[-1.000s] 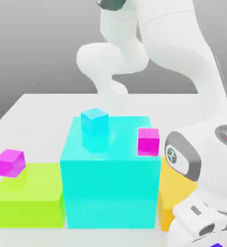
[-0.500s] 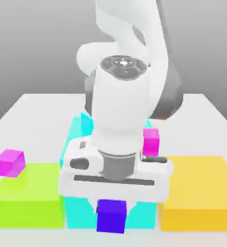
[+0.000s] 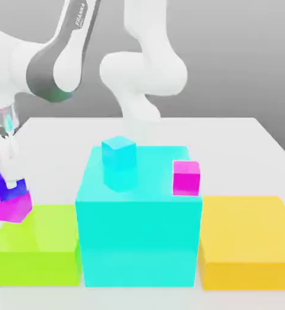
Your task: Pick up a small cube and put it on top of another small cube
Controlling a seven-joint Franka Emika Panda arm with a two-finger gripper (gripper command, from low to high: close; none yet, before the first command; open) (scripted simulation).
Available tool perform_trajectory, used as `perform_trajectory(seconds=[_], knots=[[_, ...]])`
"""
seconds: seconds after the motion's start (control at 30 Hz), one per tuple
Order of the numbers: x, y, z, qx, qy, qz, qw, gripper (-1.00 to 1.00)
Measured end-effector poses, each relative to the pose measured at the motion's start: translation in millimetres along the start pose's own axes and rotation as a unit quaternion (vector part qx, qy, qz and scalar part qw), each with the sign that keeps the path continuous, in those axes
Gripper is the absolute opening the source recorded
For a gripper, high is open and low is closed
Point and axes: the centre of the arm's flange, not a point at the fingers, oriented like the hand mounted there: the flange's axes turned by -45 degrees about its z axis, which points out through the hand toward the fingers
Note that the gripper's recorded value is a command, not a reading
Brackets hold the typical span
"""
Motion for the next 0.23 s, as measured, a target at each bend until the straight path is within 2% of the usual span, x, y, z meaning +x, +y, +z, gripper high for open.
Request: perform_trajectory(seconds=[0.13,0.23], knots=[[0,1,3,-0.001,0.000,0.001,1.000,1.00],[0,1,-31,-0.001,0.000,0.001,1.000,1.00]])
